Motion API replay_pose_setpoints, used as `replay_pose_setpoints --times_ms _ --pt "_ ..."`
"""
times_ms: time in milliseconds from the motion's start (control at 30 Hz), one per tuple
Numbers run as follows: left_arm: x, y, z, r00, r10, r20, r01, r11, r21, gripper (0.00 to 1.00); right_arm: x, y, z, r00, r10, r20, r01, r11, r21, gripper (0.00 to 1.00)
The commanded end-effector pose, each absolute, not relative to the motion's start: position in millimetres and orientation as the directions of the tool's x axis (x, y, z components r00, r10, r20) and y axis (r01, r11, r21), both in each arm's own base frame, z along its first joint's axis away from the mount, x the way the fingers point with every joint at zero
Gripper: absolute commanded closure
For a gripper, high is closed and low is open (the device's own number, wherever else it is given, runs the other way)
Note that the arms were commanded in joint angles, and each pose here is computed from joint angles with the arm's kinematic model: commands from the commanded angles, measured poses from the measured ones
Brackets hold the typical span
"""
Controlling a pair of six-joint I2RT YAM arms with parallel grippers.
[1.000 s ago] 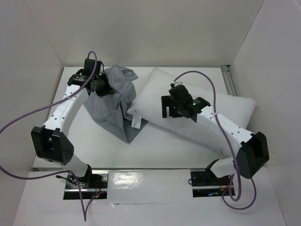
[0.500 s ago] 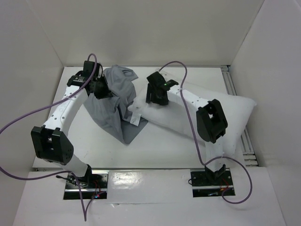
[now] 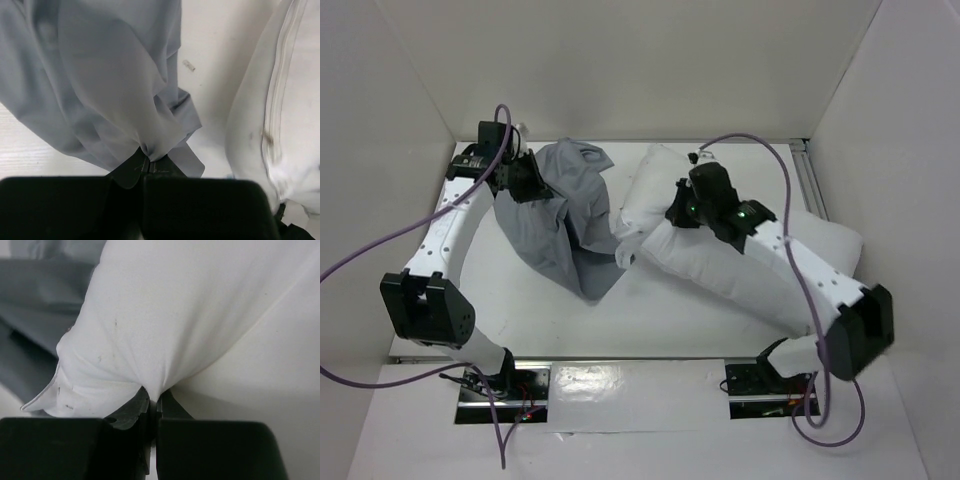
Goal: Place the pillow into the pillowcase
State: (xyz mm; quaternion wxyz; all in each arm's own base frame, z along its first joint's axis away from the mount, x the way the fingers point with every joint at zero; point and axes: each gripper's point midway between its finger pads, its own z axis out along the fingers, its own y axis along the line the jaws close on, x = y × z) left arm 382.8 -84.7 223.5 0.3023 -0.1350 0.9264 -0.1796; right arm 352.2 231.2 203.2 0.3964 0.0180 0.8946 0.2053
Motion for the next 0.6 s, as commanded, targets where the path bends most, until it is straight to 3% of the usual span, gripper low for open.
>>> replay_pose_setpoints --times_ms 0,200,567 --pt "393 -92 252 -0.764 -0.316 -0.562 -0.033 0.89 -0.455 1.0 306 239 253 -0.596 0.091 -0.798 -0.378 0.845 0.379 1.0" --pt "404 -99 249 -0.787 -0.298 -0.54 0.001 0.875 -0.484 1.0 225 252 258 -0.539 -0.068 -0.839 -0.645 0.675 0.36 1.0" --pt "413 -96 239 -0.795 -0.3 -0.528 -0.02 0.882 -0.471 1.0 156 277 241 -0.572 -0.294 -0.766 -0.78 0.483 0.398 1.0"
